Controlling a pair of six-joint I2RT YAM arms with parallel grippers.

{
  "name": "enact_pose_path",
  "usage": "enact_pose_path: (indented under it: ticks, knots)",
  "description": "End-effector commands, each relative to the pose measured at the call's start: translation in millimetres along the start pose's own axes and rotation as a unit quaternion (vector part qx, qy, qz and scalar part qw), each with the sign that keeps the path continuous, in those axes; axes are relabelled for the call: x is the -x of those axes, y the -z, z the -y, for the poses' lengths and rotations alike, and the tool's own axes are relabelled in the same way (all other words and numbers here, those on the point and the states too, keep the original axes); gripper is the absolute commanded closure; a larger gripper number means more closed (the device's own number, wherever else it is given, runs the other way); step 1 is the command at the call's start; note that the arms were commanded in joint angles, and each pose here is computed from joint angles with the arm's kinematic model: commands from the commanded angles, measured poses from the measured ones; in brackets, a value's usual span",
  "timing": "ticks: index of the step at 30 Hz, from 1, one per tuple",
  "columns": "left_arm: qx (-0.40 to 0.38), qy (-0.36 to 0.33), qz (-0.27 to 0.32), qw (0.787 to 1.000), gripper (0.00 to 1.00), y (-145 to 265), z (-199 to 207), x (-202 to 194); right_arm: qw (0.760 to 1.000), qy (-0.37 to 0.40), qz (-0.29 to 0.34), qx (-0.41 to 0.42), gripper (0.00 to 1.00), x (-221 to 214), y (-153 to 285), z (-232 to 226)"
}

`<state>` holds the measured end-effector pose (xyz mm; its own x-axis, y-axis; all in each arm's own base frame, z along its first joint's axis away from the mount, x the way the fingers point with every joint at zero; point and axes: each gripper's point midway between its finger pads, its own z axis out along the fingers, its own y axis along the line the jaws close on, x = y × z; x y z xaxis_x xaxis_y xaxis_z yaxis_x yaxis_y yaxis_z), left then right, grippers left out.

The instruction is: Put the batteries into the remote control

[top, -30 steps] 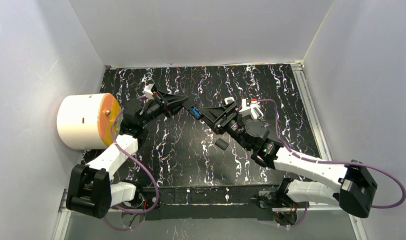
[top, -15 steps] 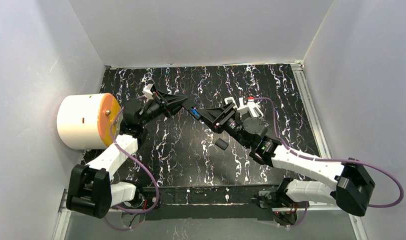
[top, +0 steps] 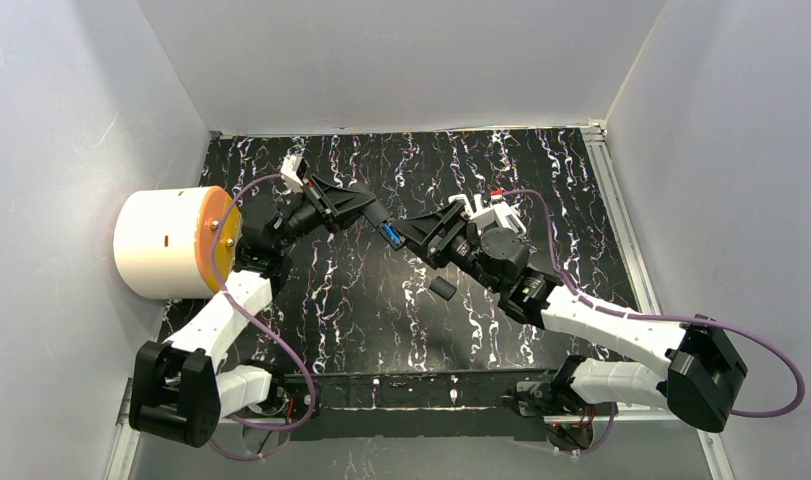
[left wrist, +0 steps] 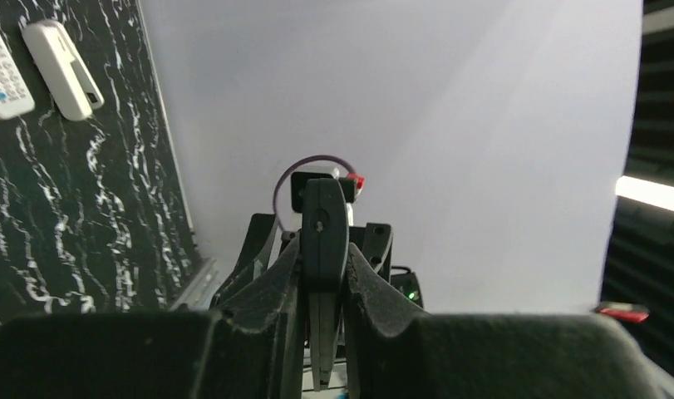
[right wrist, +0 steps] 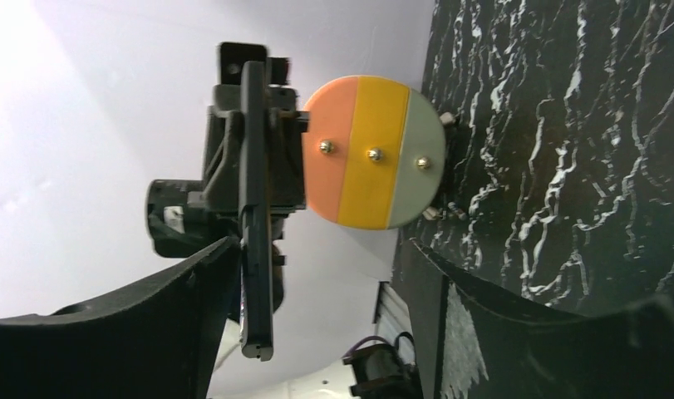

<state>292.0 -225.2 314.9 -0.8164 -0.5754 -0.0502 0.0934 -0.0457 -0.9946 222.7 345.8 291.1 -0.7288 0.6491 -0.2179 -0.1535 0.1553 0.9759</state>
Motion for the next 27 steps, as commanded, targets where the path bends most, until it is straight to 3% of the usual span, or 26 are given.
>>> enact_pose_path:
  ticks: [1,5,9,14,21,27]
  knots:
    - [-0.024,-0.159,-0.004,0.987,1.0,8,24,-9,0.998,0.055,0.013,0.027,0.18,13,12,-18]
    - [-0.001,-0.204,0.005,0.979,1.0,13,9,-7,0.993,0.1,0.06,0.029,0.14,37,32,-24]
    - [0.022,-0.225,0.008,0.974,1.0,18,-6,-7,0.978,0.167,0.121,-0.04,0.12,69,52,-10]
    - [0.036,-0.266,0.014,0.963,1.0,26,-15,-8,0.922,0.303,0.129,-0.203,0.1,100,68,35]
    - [0.045,-0.312,0.012,0.949,1.0,33,-17,-10,0.827,0.437,-0.038,-0.351,0.09,101,51,103]
    - [0.057,-0.329,0.007,0.942,1.0,34,-18,-9,0.751,0.463,-0.213,-0.42,0.11,90,45,177]
